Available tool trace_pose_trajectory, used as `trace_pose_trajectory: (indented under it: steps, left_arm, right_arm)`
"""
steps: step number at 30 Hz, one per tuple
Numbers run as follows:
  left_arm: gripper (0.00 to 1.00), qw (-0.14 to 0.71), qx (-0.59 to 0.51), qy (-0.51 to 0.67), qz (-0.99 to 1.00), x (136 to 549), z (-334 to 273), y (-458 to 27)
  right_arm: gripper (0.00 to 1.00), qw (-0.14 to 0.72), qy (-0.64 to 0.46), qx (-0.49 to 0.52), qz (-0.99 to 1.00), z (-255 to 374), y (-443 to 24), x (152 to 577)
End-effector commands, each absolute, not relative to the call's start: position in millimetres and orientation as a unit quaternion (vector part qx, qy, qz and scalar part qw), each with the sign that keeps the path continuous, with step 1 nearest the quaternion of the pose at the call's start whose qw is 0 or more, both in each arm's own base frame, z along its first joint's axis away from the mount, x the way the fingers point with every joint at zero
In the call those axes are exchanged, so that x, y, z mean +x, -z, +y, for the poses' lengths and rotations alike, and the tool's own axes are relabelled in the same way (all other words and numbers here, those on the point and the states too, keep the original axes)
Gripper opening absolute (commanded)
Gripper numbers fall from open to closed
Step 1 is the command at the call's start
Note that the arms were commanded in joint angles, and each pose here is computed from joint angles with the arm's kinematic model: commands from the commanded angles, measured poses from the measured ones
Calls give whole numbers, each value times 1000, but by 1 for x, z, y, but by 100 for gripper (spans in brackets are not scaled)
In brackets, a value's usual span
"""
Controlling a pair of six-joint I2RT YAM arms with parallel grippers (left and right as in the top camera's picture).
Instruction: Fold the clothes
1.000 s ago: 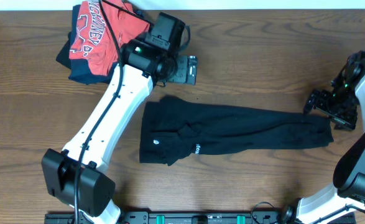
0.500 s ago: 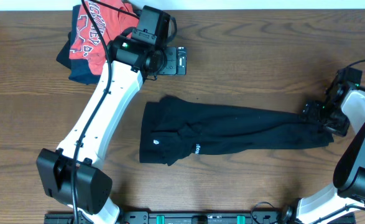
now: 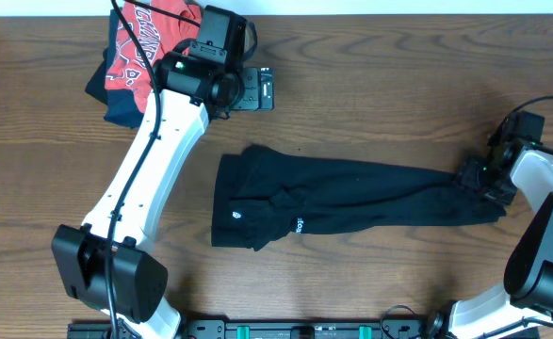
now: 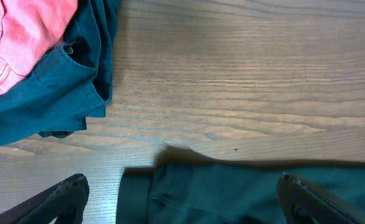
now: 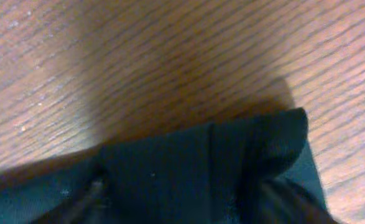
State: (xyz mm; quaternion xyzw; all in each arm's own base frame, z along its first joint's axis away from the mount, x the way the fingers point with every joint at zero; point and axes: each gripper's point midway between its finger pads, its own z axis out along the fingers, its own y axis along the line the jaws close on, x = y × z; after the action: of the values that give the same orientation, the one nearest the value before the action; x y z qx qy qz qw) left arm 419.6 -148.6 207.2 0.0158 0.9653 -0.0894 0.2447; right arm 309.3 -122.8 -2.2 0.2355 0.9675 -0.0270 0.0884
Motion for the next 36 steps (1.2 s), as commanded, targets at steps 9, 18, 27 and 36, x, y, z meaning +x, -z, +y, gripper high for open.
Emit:
trace_pose_trajectory:
  steps: [9, 18, 27, 36]
  left_arm:
    - [98, 237, 21, 75, 968, 418, -143, -202]
    - [98, 246, 20, 76, 966, 423, -144, -203]
    - [98, 234, 17, 58, 970, 417, -137, -199]
    - [98, 237, 17, 60, 969, 419, -138, -200]
  right_arm:
    - [1, 37, 59, 301, 951, -132, 20, 282]
    - [1, 105, 49, 324, 939, -166, -19, 325]
    - [1, 130, -56, 299, 944, -157, -64, 348]
    - [1, 122, -110, 219, 962, -78, -117, 351]
